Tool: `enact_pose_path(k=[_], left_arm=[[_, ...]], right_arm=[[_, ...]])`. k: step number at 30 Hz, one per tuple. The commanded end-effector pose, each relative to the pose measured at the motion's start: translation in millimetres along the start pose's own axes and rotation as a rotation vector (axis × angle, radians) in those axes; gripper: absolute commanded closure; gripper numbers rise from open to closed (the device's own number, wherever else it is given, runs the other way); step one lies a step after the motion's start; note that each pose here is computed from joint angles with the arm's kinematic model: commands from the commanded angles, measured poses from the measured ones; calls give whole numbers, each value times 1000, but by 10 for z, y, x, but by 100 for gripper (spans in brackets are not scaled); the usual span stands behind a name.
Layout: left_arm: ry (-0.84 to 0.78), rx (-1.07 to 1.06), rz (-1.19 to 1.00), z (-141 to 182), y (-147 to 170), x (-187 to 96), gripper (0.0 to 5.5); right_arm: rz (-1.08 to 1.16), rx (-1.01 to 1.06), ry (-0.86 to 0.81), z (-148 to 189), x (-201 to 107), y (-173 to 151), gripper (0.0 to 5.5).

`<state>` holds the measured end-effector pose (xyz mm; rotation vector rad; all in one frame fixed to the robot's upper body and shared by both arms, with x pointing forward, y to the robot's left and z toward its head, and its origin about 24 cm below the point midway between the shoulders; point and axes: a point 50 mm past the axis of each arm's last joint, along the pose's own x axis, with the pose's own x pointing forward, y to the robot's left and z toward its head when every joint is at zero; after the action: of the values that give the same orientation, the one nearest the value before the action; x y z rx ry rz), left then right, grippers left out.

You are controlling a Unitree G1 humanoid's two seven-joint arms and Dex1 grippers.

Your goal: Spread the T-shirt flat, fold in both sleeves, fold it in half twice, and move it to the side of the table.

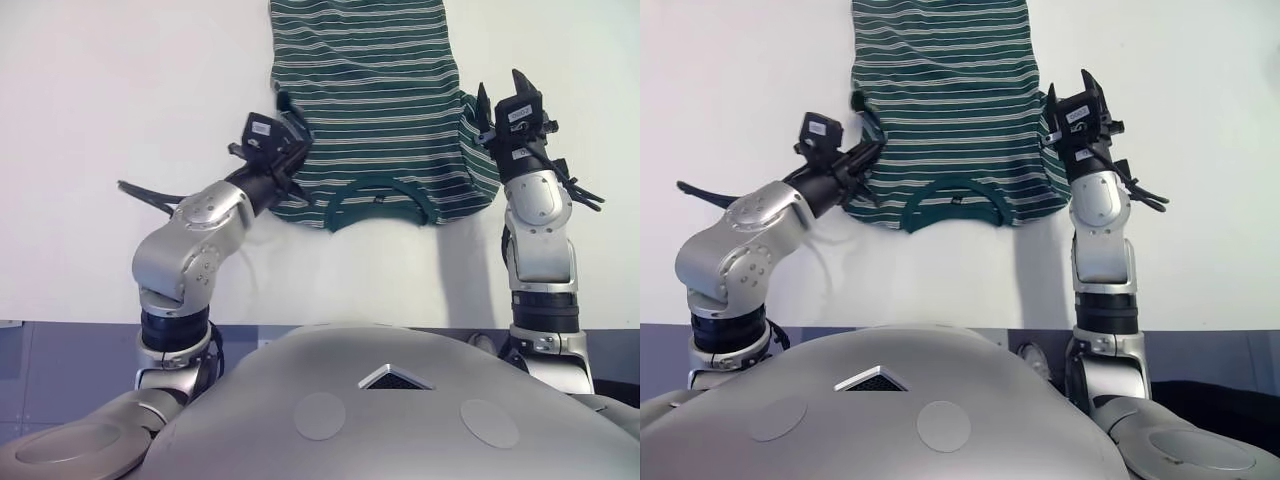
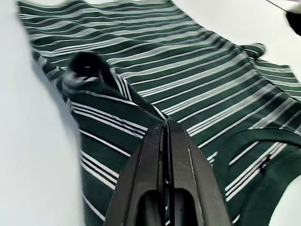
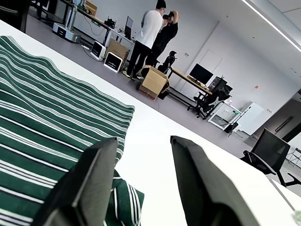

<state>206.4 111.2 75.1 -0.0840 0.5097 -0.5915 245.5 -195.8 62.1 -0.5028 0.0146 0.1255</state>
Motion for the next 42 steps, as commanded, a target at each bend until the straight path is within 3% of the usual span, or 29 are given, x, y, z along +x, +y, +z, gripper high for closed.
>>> enact_pose_path(k=[1, 3, 8, 11, 15, 17, 20, 26, 29, 36, 42], left_arm=[[82, -19, -26, -147, 1, 123, 547], [83, -50, -25, -167, 11, 161, 547], [30, -14, -39, -70, -3, 181, 452], [-51, 173, -54, 141, -74, 149, 393], [-240, 254, 62, 476, 44, 121, 390], [-292, 231, 127, 526, 159, 95, 390], [-312, 215, 158, 508, 226, 70, 390], [-347, 237, 161, 589, 260, 109, 390], [-364, 233, 174, 622, 289, 115, 390], [-363, 223, 149, 546, 218, 110, 390], [-369, 215, 145, 544, 197, 139, 390]], right_arm=[[14, -11, -14, 24, 40, 2, 341], [21, -13, -12, 13, 33, 5, 341], [-34, 1, -68, 81, 29, -64, 341], [-129, 49, -104, 121, -9, -168, 341], [-292, 285, 30, -117, -293, -193, 322], [-368, 370, 109, -235, -509, -140, 284], [-438, 481, 257, -437, -661, -60, 284], [-436, 646, 387, -536, -243, -261, 284], [-396, 715, 452, -544, -108, -198, 284], [-324, 762, 655, -754, -364, 277, 284], [-390, 770, 630, -782, -317, 230, 400]])
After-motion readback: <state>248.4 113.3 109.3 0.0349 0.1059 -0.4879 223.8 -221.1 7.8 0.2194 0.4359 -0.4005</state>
